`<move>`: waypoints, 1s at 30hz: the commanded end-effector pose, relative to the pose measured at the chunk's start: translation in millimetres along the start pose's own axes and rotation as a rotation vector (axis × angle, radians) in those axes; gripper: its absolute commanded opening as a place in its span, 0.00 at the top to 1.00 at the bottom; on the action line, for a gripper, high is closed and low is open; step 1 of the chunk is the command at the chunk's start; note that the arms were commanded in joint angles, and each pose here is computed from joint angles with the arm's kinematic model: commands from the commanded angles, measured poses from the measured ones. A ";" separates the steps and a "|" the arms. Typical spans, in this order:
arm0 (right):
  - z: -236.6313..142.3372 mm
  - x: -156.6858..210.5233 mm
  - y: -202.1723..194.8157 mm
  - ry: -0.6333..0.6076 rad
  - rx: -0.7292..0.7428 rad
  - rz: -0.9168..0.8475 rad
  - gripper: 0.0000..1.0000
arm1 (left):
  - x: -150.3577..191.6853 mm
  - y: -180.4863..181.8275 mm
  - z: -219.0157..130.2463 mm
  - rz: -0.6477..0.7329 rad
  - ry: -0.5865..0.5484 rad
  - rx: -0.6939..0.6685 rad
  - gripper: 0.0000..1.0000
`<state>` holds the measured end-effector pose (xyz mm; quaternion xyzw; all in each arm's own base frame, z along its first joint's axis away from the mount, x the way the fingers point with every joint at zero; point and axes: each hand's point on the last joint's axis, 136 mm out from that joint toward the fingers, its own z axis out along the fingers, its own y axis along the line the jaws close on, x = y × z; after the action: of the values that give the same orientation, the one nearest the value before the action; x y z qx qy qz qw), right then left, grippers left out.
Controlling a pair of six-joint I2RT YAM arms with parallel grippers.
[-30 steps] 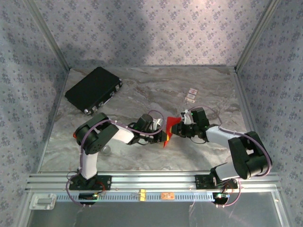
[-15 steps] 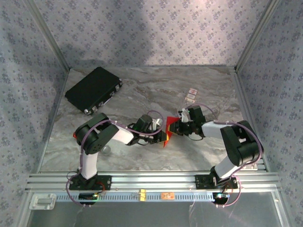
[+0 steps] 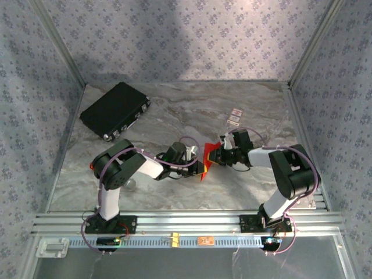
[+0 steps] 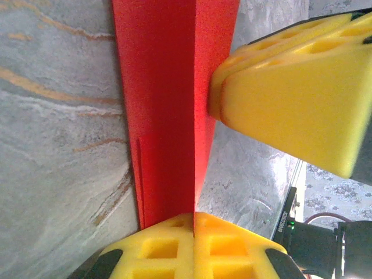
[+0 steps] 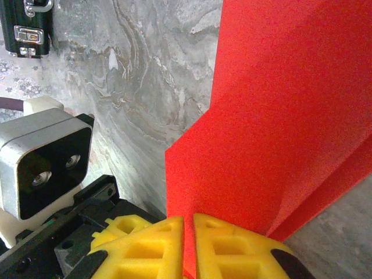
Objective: Fold a paper plane with a square sheet of paper (pick it up from the middle)
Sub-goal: Fold the wing for the fifth time at the center of the table.
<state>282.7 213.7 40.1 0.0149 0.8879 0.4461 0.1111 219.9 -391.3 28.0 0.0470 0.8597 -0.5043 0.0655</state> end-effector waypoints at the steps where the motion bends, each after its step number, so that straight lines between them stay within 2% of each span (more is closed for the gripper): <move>1: 1.1 -6.6 8.4 0.005 -0.034 -0.037 0.87 | 14.1 42.1 -2.9 -0.086 0.027 -0.134 1.00; 12: 4.1 0.0 15.0 0.039 -0.034 -0.068 0.86 | 15.6 46.9 1.4 -0.107 0.050 -0.150 1.00; 30: 14.2 -2.1 -15.4 0.042 0.061 -0.017 0.87 | 20.2 59.3 1.1 -0.143 0.069 -0.191 1.00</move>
<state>285.3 220.7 28.3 -0.0022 0.8946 0.4365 0.0961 220.8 -391.8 26.4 0.0354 0.8637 -0.5006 0.0470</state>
